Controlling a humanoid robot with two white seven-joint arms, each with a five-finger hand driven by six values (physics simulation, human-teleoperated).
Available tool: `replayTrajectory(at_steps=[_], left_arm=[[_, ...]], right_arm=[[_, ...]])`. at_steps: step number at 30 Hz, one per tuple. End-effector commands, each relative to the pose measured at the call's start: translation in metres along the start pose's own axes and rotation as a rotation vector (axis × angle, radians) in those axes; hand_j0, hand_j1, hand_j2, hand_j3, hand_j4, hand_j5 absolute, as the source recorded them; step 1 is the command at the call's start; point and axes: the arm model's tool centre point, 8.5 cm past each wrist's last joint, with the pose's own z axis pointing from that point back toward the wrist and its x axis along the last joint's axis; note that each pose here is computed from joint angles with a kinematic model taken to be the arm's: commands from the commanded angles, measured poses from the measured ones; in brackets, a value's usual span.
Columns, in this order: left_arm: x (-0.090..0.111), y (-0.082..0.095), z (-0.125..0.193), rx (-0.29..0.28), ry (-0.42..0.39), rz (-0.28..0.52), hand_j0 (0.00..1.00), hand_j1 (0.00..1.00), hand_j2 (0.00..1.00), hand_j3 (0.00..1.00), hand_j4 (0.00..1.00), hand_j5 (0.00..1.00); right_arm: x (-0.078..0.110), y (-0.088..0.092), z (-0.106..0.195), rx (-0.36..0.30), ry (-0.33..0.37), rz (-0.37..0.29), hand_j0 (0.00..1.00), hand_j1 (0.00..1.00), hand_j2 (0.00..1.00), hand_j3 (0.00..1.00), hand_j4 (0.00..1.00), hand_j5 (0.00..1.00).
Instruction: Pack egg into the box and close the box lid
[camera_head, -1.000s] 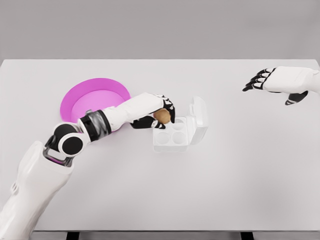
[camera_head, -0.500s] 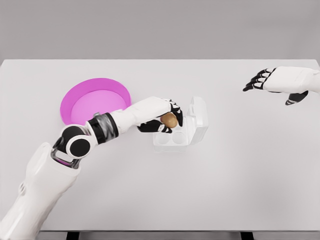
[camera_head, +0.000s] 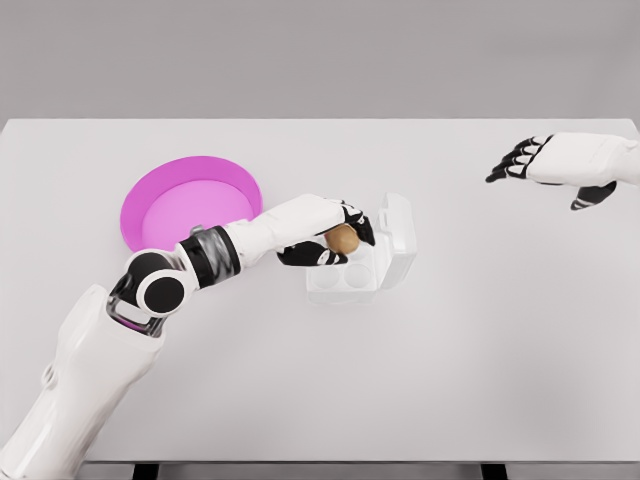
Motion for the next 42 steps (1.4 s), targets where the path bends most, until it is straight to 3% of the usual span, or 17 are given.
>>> replayTrajectory(at_steps=[1,23,29,32,33,35,36,37,39,42], left_arm=[[0.0,0.001,0.0,0.003,-0.001,0.003,0.59,0.59,0.59,0.59,0.59,0.59],[-0.002,0.003,0.003,0.006,0.004,-0.002,0.7,0.7,0.7,0.7,0.7,0.7],[-0.004,0.015,0.011,0.032,0.008,-0.022,0.86,0.86,0.86,0.86,0.86,0.86],[-0.014,0.037,0.037,0.078,-0.001,-0.071,1.0,1.0,1.0,1.0,1.0,1.0],[-0.016,0.044,0.049,0.089,-0.018,-0.094,1.0,1.0,1.0,1.0,1.0,1.0],[-0.019,0.065,0.091,0.115,-0.124,-0.192,1.0,1.0,1.0,1.0,1.0,1.0],[-0.019,0.067,0.108,0.12,-0.18,-0.235,1.0,1.0,1.0,1.0,1.0,1.0],[-0.024,0.072,0.128,0.151,-0.183,-0.248,1.0,1.0,1.0,1.0,1.0,1.0],[-0.041,0.077,0.166,0.235,-0.11,-0.204,1.0,1.0,1.0,1.0,1.0,1.0],[-0.058,0.082,0.214,0.38,-0.066,-0.096,1.0,1.0,1.0,1.0,1.0,1.0]], right_arm=[[0.0,-0.001,0.001,-0.004,0.002,-0.004,1.0,1.0,1.0,1.0,1.0,1.0],[-0.001,-0.001,0.0,-0.007,0.002,-0.007,1.0,1.0,1.0,1.0,1.0,1.0],[0.0,-0.004,-0.002,-0.017,-0.003,-0.005,1.0,1.0,1.0,1.0,1.0,1.0],[0.007,-0.009,-0.012,-0.024,-0.027,0.006,1.0,1.0,1.0,1.0,1.0,1.0],[0.007,-0.007,-0.011,-0.017,-0.023,0.008,1.0,1.0,1.0,1.0,1.0,1.0],[0.007,-0.002,-0.01,-0.011,-0.02,0.007,1.0,1.0,1.0,1.0,1.0,1.0],[0.007,0.0,-0.01,-0.009,-0.018,0.003,1.0,1.0,1.0,1.0,1.0,1.0],[0.007,0.006,-0.01,-0.005,-0.012,0.003,1.0,1.0,1.0,1.0,1.0,1.0],[0.019,0.01,-0.015,-0.012,-0.036,0.01,1.0,1.0,1.0,1.0,1.0,1.0],[0.033,0.01,-0.021,-0.013,-0.072,0.028,1.0,1.0,1.0,1.0,1.0,1.0]])
